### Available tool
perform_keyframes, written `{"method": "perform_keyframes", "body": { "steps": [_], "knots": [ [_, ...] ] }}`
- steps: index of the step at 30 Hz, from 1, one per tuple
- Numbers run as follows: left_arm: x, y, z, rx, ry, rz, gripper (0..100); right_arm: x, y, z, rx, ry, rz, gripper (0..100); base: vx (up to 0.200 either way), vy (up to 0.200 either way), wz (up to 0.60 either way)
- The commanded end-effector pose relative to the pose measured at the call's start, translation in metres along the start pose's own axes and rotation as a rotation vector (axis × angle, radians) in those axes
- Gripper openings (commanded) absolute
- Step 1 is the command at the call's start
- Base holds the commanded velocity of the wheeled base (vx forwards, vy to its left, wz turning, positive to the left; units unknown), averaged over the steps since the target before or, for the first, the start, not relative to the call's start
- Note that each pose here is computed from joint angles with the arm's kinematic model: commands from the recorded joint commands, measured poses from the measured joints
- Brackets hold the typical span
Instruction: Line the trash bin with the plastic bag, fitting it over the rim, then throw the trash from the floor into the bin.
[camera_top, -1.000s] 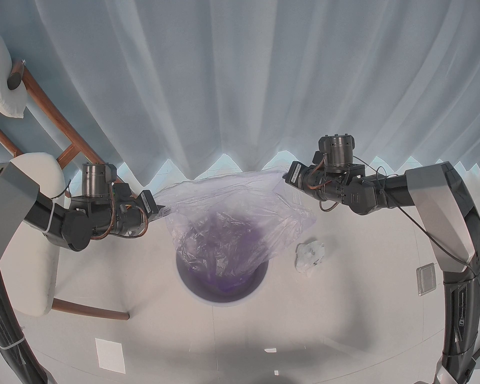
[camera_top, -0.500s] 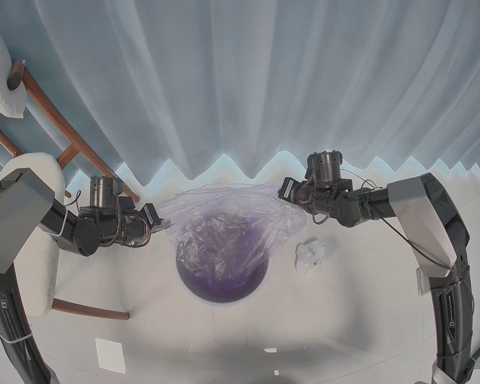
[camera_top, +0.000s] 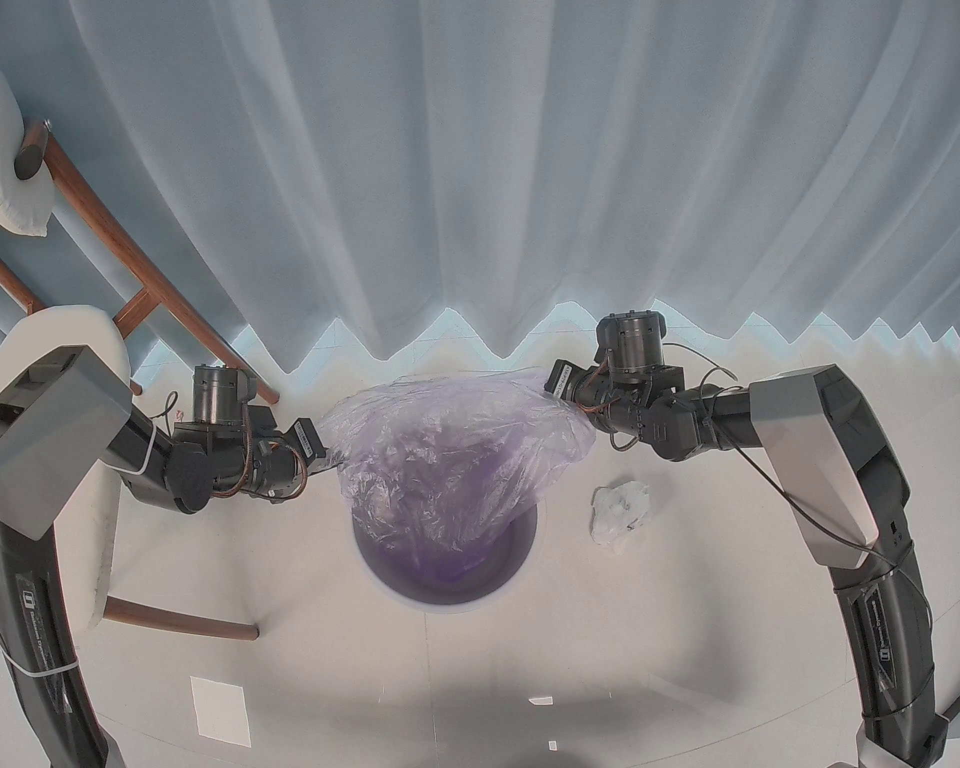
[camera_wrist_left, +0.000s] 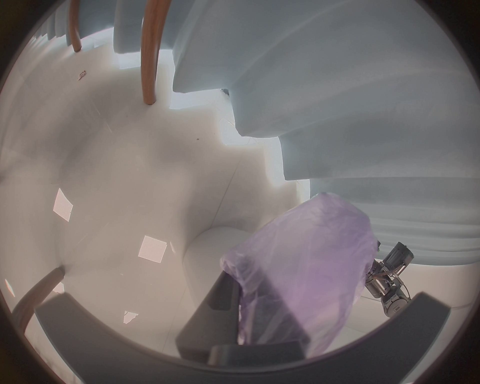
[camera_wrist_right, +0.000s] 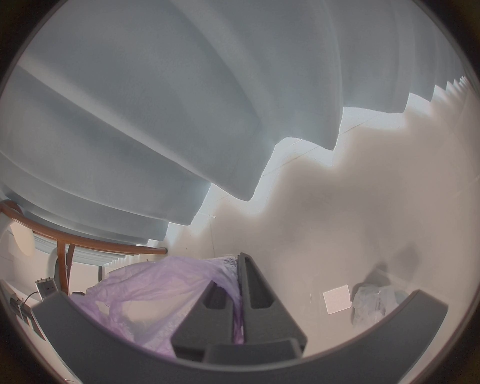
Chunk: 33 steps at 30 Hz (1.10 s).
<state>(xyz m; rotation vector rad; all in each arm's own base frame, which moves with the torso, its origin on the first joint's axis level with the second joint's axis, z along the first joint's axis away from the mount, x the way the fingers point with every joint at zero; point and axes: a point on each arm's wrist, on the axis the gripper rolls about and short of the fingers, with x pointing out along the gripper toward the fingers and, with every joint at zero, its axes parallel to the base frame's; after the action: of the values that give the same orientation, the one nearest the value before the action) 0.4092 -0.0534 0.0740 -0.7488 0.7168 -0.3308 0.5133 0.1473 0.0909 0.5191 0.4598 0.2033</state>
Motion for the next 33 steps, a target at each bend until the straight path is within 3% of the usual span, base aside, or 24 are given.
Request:
{"method": "perform_keyframes", "body": {
  "steps": [1,10,14,15,20,24,32,33],
  "knots": [
    [0.012,0.014,-0.006,-0.017,0.024,0.024,0,0.014,-0.01,-0.015,0.004,0.028,-0.02,0,0.0,0.0,0.0],
    [0.01,0.017,-0.004,-0.03,0.024,0.032,0,0.016,-0.014,-0.018,0.007,0.021,-0.036,0,0.0,0.0,0.0],
    [0.001,0.008,-0.008,-0.104,0.048,0.027,0,0.011,-0.012,-0.011,0.009,0.013,-0.037,0,0.0,0.0,0.0],
    [-0.002,0.007,-0.009,-0.121,0.057,0.027,0,0.01,-0.012,-0.011,0.009,0.016,-0.038,100,0.0,0.0,0.0],
    [-0.008,0.008,-0.015,-0.128,0.082,0.034,0,0.0,-0.004,0.002,0.017,-0.008,-0.024,100,0.0,0.0,0.0],
    [-0.017,0.0,-0.014,-0.111,0.088,0.001,0,-0.028,0.014,0.026,0.102,-0.03,0.007,100,0.0,0.0,0.0],
    [-0.018,-0.003,-0.014,-0.101,0.059,0.019,0,-0.066,0.014,0.032,0.141,0.04,-0.042,100,0.0,0.0,0.0],
    [-0.02,-0.002,-0.015,-0.107,0.067,0.019,100,-0.07,0.013,0.035,0.144,0.037,-0.046,100,0.0,0.0,0.0]
  ]
}}
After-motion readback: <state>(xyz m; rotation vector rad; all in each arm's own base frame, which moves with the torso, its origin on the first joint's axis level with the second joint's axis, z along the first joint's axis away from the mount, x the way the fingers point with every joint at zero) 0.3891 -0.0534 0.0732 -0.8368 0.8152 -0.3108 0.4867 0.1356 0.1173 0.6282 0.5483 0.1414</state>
